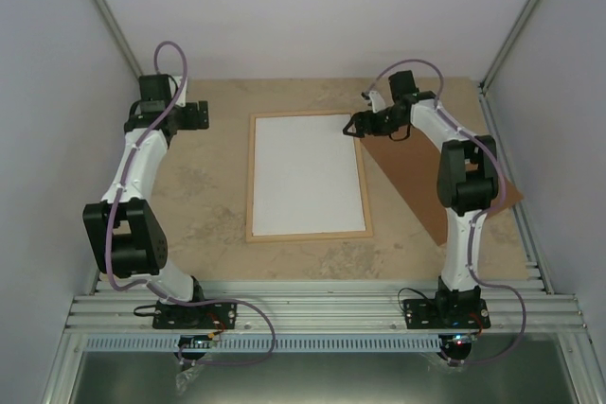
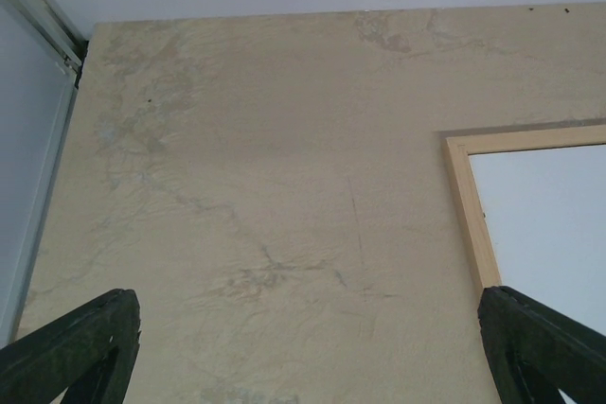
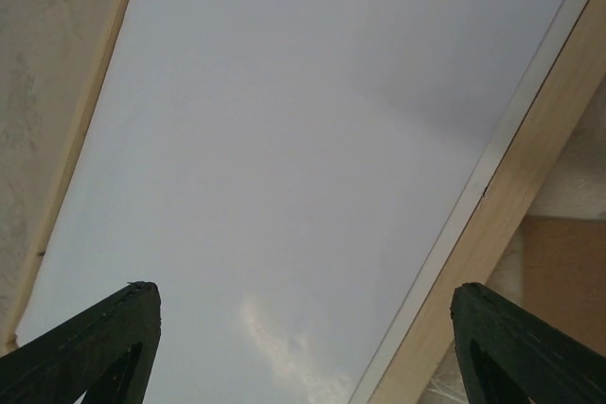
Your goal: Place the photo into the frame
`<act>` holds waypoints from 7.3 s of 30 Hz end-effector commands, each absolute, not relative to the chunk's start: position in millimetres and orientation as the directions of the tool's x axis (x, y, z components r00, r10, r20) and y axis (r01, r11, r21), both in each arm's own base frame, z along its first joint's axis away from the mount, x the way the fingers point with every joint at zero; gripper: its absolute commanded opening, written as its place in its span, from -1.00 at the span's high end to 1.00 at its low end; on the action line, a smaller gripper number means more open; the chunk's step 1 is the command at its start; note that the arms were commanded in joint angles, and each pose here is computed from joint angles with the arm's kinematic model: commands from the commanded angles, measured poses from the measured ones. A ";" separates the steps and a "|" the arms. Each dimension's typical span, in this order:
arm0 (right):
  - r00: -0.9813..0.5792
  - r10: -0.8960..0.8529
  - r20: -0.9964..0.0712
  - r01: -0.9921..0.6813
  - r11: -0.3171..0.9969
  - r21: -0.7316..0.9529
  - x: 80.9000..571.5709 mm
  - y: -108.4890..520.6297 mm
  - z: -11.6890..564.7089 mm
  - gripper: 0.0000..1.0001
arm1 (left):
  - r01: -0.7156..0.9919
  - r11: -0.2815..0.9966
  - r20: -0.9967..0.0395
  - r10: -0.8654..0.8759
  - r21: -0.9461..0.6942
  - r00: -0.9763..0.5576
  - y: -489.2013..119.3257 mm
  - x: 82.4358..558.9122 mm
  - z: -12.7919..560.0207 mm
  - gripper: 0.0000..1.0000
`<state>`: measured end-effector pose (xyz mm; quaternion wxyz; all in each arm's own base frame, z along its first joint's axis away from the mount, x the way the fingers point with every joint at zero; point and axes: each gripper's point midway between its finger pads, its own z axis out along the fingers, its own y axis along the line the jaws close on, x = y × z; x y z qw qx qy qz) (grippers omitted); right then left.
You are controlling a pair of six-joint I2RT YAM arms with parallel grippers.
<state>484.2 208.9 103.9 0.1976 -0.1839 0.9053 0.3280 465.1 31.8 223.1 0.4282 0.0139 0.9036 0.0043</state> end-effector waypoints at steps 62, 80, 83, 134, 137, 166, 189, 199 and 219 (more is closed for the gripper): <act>-0.790 -0.226 -0.569 -0.459 0.834 0.306 453.9 1.0 114.9 -0.62 | 0.857 0.514 -0.658 0.657 0.036 -0.367 -399.5 424.2 120.0 -0.97; -0.869 -0.058 -0.492 -0.140 0.981 0.132 502.1 -163.4 56.7 -0.70 | 0.908 0.360 -0.468 0.854 0.215 -0.227 -450.0 393.6 18.2 -0.91; -0.877 -0.051 -0.479 -0.141 0.978 0.154 506.0 -163.1 46.8 -0.71 | 0.897 0.375 -0.432 0.867 0.233 -0.250 -432.1 393.4 11.9 -0.89; -0.989 0.057 -0.135 -0.017 0.870 0.493 321.8 -92.8 -7.3 -0.59 | 0.346 0.785 -0.327 0.195 -0.513 -0.925 -416.4 372.3 53.0 -0.89; -0.991 0.053 -0.124 -0.015 0.874 0.486 311.9 -97.3 -10.2 -0.59 | 0.321 0.801 -0.305 0.182 -0.505 -0.935 -420.4 377.6 36.8 -0.89; -0.964 0.188 -0.188 0.063 0.849 0.525 337.8 -102.7 -1.2 -0.54 | 0.153 0.777 -0.179 0.053 -0.610 -0.982 -415.7 385.3 47.1 -0.85; -0.988 0.149 -0.042 0.090 0.776 0.624 308.4 -50.9 -36.4 -0.41 | 0.274 0.512 -0.269 0.086 -0.814 -0.959 -487.0 376.6 102.5 -0.73; -0.991 0.114 -0.064 0.045 0.757 0.651 314.6 -34.5 -30.9 -0.37 | 0.461 0.268 -0.468 0.041 -0.846 -0.883 -485.3 361.8 201.6 -0.62; -0.995 0.015 -0.094 -0.057 0.701 0.711 331.1 32.1 -20.9 -0.34 | 0.227 0.689 -0.361 -0.054 -0.688 -0.931 -304.0 393.2 121.7 -0.81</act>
